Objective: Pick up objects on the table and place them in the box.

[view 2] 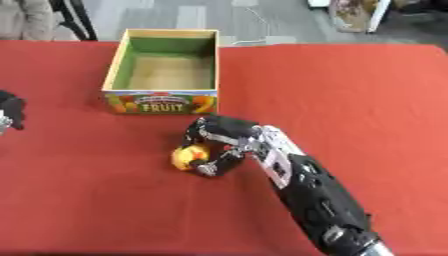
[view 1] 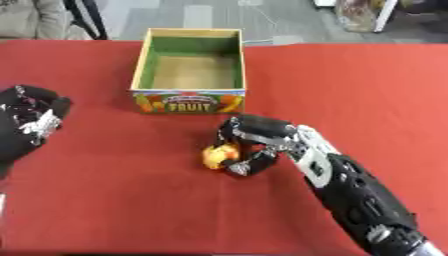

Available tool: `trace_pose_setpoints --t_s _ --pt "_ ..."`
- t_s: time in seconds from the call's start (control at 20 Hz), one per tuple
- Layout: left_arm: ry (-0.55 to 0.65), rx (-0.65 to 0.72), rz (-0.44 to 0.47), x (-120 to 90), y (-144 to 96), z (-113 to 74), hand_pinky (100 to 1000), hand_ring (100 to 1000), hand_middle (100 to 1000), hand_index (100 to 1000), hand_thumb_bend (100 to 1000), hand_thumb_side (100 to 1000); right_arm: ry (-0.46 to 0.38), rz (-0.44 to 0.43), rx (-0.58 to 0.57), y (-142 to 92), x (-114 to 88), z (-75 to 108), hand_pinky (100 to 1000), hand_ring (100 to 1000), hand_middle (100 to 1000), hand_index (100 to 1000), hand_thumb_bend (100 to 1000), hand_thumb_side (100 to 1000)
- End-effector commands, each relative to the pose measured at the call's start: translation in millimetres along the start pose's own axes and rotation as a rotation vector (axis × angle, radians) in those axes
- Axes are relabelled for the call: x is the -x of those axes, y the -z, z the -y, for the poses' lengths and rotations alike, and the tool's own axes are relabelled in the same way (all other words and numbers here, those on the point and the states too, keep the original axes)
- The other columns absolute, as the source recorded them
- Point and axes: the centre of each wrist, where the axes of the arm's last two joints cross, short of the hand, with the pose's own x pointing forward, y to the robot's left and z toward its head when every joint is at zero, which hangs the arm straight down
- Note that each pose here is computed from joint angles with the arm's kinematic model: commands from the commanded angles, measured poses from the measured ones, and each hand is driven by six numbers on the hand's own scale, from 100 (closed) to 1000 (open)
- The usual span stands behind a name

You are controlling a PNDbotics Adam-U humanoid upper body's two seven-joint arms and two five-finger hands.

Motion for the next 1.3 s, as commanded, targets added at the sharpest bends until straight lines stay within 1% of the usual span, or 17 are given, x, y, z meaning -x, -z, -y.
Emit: trace_pose_setpoints --t_s 0.05,0.25,0.45,0.75,0.95,1.3 --pt "0.01 0.001 0.031 -8 3 -1.7 467 507 511 591 478 351 -0.039 -0.003 0.043 -4 2 16.1 163 259 271 471 100 100" --pt "0.012 -0.003 0.032 -8 3 -2.4 467 507 511 591 478 351 -0.067 0.015 0.12 -6 -1 34.9 146 223 232 434 100 100" --pt "0.014 -0.005 0.033 -9 3 -3.2 467 507 511 591 477 351 -0.09 0.024 0.2 -10 -4 58.0 142 212 221 420 100 100" --pt "0.016 -0.006 0.039 -10 3 -3.6 467 507 511 591 479 350 -0.124 -0.003 0.274 -22 -5 89.7 142 210 218 416 100 100" --pt "0.008 0.006 0.052 -13 6 -0.7 468 507 511 591 480 349 -0.14 -0.05 0.31 -24 0 104.5 143 210 219 414 100 100" --pt "-0.035 0.049 0.127 -29 20 12.6 468 507 511 591 489 346 -0.183 -0.203 0.382 -43 23 123.8 147 221 227 422 100 100"
